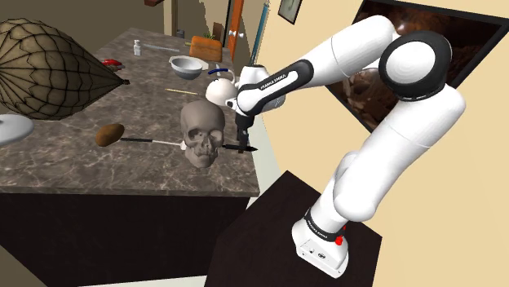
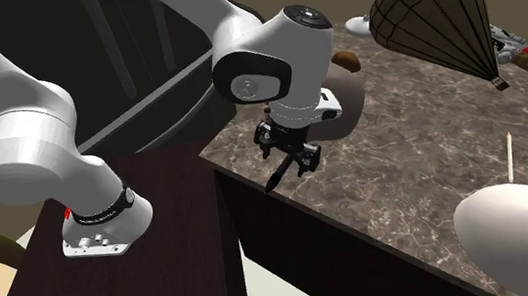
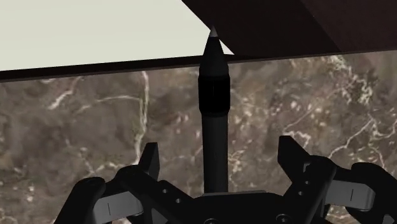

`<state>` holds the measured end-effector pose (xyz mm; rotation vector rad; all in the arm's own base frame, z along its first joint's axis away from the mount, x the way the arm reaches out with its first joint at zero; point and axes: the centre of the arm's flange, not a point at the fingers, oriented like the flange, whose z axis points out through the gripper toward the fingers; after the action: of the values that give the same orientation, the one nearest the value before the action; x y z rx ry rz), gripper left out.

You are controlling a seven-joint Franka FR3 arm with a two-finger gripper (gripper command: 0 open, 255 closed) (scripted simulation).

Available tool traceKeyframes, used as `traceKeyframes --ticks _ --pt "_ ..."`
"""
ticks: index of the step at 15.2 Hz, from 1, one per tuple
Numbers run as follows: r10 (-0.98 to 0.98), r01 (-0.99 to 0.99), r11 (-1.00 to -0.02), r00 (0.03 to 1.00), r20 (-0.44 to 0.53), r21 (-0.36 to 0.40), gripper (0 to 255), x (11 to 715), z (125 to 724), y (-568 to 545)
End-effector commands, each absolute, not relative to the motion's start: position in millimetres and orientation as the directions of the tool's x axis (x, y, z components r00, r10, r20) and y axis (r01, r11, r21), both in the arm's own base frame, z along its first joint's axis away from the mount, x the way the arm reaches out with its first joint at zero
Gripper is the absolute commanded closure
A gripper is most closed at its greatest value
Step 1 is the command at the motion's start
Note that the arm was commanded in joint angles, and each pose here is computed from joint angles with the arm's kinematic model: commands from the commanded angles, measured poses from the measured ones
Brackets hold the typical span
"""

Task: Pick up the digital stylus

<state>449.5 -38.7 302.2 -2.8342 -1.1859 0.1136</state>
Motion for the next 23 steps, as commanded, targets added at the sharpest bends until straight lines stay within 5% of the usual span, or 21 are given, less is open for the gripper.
traceKeyframes --ticks 1,2,3,23 --pt "0.713 0.708 -0.7 0.7 -0.042 -0.09 0 450.5 294.5 -37.9" --pt "0.713 0.708 -0.7 0.7 -0.042 -0.09 0 450.5 294.5 -37.9" --pt "0.713 0.708 -0.7 0.7 -0.042 -0.09 255 450.8 293.9 -37.8" --pt "0.713 0.708 -0.7 0.7 -0.042 -0.09 255 450.5 352.5 -37.9"
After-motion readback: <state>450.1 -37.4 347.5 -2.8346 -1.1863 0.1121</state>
